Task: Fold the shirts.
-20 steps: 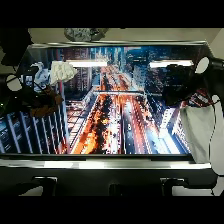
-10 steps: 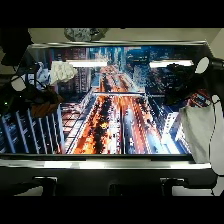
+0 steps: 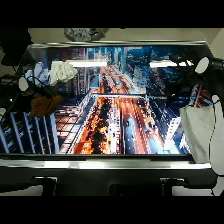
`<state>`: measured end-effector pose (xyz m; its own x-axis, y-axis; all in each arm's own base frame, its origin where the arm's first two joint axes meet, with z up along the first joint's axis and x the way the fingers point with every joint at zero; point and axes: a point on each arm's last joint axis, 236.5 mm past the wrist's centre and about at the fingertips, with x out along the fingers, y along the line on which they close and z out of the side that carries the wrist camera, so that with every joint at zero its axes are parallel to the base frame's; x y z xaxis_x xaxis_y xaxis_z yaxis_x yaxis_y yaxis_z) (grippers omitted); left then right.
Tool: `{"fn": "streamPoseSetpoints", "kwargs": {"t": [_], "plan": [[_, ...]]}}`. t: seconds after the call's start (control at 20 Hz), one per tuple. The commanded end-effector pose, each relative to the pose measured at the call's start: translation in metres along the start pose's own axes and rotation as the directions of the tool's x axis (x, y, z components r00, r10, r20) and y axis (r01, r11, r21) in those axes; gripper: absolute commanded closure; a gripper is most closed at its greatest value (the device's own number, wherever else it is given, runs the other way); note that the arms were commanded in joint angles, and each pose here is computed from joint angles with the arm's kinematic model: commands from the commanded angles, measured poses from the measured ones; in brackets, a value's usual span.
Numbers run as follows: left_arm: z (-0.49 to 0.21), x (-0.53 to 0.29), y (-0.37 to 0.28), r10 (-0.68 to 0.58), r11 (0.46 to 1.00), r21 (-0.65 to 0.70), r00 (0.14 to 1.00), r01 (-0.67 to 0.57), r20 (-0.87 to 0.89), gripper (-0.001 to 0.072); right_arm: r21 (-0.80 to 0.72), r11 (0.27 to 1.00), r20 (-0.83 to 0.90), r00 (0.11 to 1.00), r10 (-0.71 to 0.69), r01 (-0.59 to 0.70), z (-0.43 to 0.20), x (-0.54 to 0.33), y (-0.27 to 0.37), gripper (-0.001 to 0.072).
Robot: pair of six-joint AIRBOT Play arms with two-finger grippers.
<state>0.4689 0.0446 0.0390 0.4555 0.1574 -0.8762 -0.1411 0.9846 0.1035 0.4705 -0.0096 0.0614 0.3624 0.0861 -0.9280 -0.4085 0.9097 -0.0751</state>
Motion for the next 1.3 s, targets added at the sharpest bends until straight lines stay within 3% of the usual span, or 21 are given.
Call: {"fn": "streamPoseSetpoints", "kwargs": {"t": [0.0,0.15,0.55,0.6,0.65,0.7,0.85,0.95,1.1,1.25], "plan": [[-0.01,0.03,0.039,-0.075,0.959,-0.279,0.994,0.048,-0.084,-0.0013,0.0,1.0,0.008,1.0,-0.003,0.003,0.002,0.001,-0.001,0.0141],[-0.042,0.059,0.067,-0.158,0.894,-0.445,0.969,0.058,-0.192,-0.0013,0.001,1.0,-0.019,1.0,0.017,-0.017,-0.004,0.004,0.004,0.0141],[-0.081,0.118,0.049,-0.186,0.942,-0.327,0.925,0.073,-0.331,-0.0013,0.025,0.991,-0.019,0.992,0.128,-0.128,-0.003,0.003,0.03,0.0141],[-0.084,0.119,0.048,-0.19,0.942,-0.328,0.919,0.072,-0.345,0.0174,0.028,0.989,-0.028,0.988,0.149,-0.148,-0.006,0.002,0.034,0.0141],[-0.083,0.116,0.045,-0.201,0.942,-0.324,0.919,0.086,-0.34,0.052,0.03,0.986,-0.037,0.986,0.163,-0.162,-0.008,0.002,0.038,0.0141],[-0.074,0.109,0.038,-0.233,0.945,-0.297,0.921,0.138,-0.312,0.0659,0.027,0.985,-0.042,0.984,0.172,-0.171,-0.009,0.001,0.04,0.0142],[-0.015,0.05,0.008,-0.356,0.915,-0.245,0.928,0.322,-0.111,0.0679,0.02,0.986,-0.03,0.985,0.169,-0.168,-0.007,-0.005,0.041,0.0142],[0.032,-0.025,-0.02,-0.426,0.892,-0.128,0.9,0.434,0.09,0.068,0.013,0.988,-0.007,0.988,0.156,-0.156,-0.004,-0.017,0.041,0.0142],[0.058,-0.156,-0.068,-0.511,0.856,0.101,0.805,0.506,0.3,0.068,-0.013,0.991,0.033,0.99,0.134,-0.134,-0.004,-0.051,0.045,0.0142],[0.041,-0.249,-0.122,-0.608,0.794,0.283,0.705,0.539,0.365,0.0679,-0.035,0.994,0.086,0.991,0.107,-0.104,-0.006,-0.094,0.052,0.0142]]}}
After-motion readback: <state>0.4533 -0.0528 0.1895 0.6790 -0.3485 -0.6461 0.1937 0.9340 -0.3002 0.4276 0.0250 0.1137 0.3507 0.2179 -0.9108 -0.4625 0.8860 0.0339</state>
